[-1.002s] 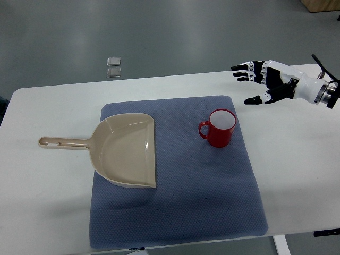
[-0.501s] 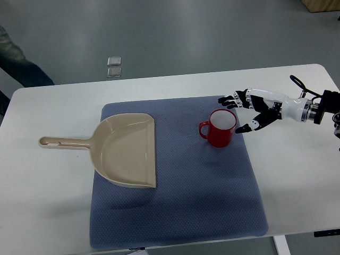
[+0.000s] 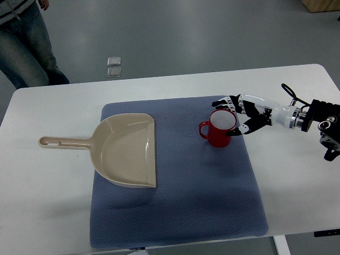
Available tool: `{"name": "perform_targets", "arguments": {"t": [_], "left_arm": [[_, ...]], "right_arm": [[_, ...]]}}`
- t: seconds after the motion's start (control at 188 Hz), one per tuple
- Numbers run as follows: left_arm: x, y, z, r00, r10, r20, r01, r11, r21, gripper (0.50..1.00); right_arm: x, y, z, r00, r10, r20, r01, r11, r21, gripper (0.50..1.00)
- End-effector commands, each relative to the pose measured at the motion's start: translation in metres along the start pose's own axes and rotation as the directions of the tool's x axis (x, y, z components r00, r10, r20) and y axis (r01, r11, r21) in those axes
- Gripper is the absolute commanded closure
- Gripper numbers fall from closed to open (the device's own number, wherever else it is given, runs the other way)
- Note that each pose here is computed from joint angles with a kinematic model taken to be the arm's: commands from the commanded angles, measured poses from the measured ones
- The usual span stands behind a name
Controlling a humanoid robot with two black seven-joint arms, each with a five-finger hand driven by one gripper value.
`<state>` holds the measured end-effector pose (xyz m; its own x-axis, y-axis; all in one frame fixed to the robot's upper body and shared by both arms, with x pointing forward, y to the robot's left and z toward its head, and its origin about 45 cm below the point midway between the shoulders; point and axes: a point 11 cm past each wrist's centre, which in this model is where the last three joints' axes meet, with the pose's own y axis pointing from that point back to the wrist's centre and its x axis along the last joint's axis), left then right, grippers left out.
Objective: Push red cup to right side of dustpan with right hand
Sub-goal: 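Lower the right hand onto the far side of the red mug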
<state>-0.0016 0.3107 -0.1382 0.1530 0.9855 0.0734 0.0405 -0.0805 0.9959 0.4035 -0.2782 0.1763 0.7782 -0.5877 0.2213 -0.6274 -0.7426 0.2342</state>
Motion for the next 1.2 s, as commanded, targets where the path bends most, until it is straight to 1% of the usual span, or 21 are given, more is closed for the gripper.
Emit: {"name": "perform_targets", "arguments": {"t": [0.0,0.474,0.608,0.853,1.125,1.194], "left_arm": [[0.000,0.000,0.000,1.000,0.000,0.000,0.000,1.000,0.000,0.500],[0.000,0.000,0.000,1.000,0.000,0.000,0.000,1.000,0.000,0.500],[0.000,0.000,0.000,1.000,0.000,0.000,0.000,1.000,0.000,0.500],[-0.001,0.000,0.000,1.000,-0.002,0.000,0.002,1.000,0.000,0.500],[-0.001,0.000,-0.001,1.000,-0.002,0.000,0.002,1.000,0.001,0.500],[0.000,0.000,-0.001,1.000,0.000,0.000,0.000,1.000,0.001,0.500]], "right_arm": [[-0.005,-0.004,0.004,1.000,0.008,0.012,-0.009,1.000,0.005,0.566],[-0.019,-0.013,0.025,0.997,0.052,0.060,-0.053,0.999,0.006,0.566],[-0.016,-0.013,0.029,0.994,0.086,0.061,-0.087,0.996,0.006,0.566],[-0.008,-0.009,0.031,0.977,0.151,0.148,-0.157,0.987,0.031,0.566],[-0.009,-0.008,0.032,0.968,0.160,0.192,-0.172,0.984,0.050,0.566],[-0.014,-0.011,0.033,0.968,0.149,0.203,-0.162,0.985,0.052,0.566]]}}
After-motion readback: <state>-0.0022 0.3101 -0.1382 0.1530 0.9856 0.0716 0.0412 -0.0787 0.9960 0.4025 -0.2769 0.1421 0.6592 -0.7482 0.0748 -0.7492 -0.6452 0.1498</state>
